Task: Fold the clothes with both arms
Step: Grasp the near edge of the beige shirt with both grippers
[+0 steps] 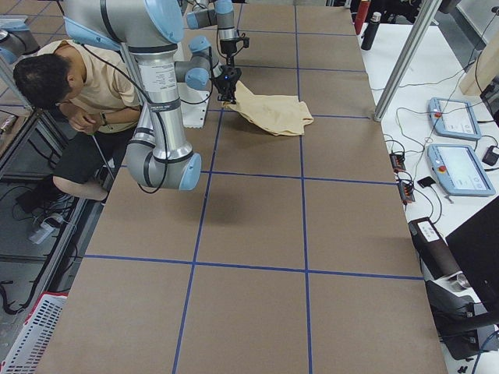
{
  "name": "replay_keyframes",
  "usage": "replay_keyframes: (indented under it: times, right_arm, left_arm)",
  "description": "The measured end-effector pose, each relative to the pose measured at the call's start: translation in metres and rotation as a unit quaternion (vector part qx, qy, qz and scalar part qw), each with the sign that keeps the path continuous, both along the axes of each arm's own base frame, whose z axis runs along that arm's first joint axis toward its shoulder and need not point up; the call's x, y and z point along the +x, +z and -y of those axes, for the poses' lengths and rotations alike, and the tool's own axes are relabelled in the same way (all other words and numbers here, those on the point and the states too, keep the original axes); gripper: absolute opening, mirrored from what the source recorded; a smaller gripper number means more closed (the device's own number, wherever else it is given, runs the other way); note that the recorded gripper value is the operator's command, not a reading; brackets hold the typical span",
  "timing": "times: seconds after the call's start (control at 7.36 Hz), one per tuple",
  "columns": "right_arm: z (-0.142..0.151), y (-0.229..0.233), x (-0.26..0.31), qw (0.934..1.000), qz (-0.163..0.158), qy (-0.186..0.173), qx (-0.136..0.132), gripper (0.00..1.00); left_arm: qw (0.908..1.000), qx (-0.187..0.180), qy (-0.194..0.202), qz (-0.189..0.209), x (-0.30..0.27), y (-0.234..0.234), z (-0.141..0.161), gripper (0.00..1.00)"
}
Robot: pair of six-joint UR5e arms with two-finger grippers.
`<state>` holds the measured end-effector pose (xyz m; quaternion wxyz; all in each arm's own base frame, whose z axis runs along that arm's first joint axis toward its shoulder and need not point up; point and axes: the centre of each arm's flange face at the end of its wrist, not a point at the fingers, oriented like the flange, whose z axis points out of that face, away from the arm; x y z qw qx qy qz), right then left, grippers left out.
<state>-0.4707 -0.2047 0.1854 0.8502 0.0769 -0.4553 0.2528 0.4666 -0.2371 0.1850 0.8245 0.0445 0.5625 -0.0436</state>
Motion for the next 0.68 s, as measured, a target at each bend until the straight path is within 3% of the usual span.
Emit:
replay_keyframes:
  times: [0.27, 0.68]
  right_arm:
    - [-0.011, -0.010, 0.019, 1.0000, -0.006, -0.005, -0.004, 0.00]
    - [0.039, -0.001, -0.009, 0.9989, -0.036, 0.030, 0.005, 0.00]
  left_arm:
    - [1.0000, -0.001, 0.008, 0.004, -0.026, -0.019, -0.013, 0.00]
    - [0.9993, -0.003, -0.012, 0.034, 0.007, -0.014, 0.015, 0.00]
